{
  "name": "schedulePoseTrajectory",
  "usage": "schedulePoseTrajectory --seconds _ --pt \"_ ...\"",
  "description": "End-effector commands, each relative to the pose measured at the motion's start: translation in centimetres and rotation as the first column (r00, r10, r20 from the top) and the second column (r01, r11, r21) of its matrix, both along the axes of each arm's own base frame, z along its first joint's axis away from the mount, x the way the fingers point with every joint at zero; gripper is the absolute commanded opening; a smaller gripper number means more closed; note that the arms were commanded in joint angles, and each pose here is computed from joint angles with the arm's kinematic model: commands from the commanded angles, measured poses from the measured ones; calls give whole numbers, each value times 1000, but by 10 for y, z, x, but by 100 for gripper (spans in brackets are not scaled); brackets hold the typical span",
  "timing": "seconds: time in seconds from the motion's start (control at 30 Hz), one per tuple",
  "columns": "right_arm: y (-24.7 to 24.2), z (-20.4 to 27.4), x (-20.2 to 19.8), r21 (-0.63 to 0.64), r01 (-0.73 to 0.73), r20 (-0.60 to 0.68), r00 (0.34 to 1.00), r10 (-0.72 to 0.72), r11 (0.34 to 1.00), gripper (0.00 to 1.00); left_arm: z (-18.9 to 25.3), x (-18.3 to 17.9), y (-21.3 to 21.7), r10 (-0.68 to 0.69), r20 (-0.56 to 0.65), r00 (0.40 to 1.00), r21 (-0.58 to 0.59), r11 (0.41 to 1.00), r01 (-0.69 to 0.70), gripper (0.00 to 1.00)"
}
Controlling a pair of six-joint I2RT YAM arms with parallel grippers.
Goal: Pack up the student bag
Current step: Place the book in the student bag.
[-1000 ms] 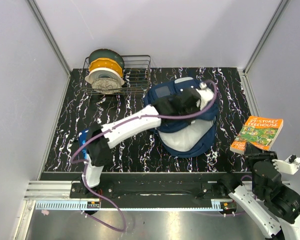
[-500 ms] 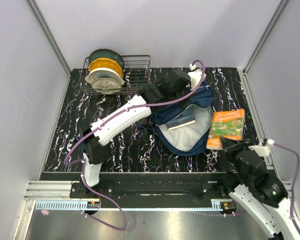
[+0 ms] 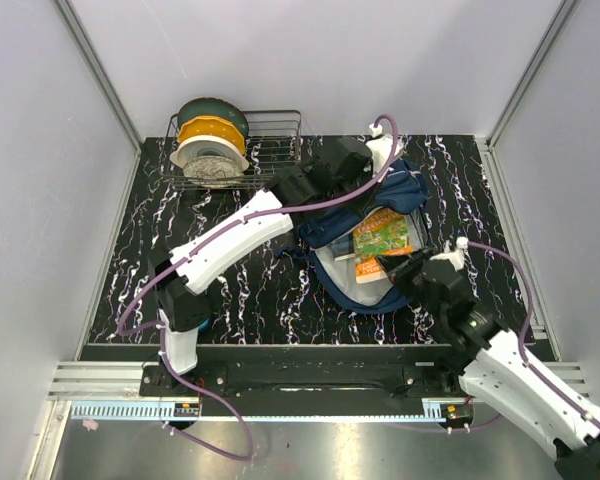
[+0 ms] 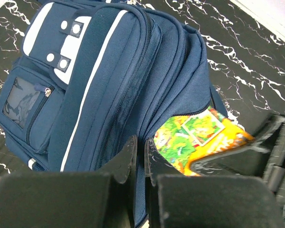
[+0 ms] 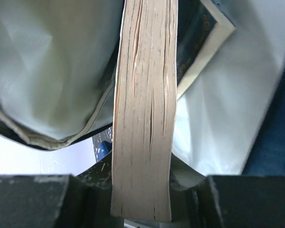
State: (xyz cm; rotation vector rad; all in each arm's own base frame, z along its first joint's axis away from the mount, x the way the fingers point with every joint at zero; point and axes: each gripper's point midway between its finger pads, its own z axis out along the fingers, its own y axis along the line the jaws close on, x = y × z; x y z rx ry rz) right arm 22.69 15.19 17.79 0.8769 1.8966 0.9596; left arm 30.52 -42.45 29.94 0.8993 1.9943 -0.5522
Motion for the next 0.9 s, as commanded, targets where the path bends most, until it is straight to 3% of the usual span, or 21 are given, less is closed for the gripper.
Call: schedulePoseTrajectory --seconds 0.0,0.13,0.33,0.4,0.5,0.63,0.67,0.77,0.8,0.87 --pt "38 62 26 146 -96 186 980 68 985 0 114 -10 9 25 154 988 -285 958 20 0" --pt "52 57 46 173 -99 188 980 65 980 0 119 -14 14 34 155 987 -306 952 15 0" --pt "53 53 87 229 29 208 975 -78 973 0 129 -20 27 66 163 984 -341 940 -6 0" --pt "65 36 100 204 25 160 985 -58 979 0 132 -22 30 69 165 984 -349 937 -8 0" --pt "78 15 115 267 45 101 992 -74 963 1 135 -23 32 75 166 983 -358 934 -10 0" --pt "76 2 132 328 107 113 982 -151 939 11 135 -20 39 104 180 978 -362 931 -33 0" --pt "77 -6 136 306 115 106 982 -154 945 19 136 -20 40 107 183 977 -364 931 -34 0" --pt "81 -18 146 284 142 77 982 -170 948 30 134 -19 41 114 182 977 -356 933 -43 0" --pt "80 -23 147 281 152 66 982 -178 947 39 133 -18 41 119 181 976 -355 933 -48 0" --pt "79 -31 147 295 160 59 981 -185 942 44 131 -16 42 129 181 975 -353 934 -58 0"
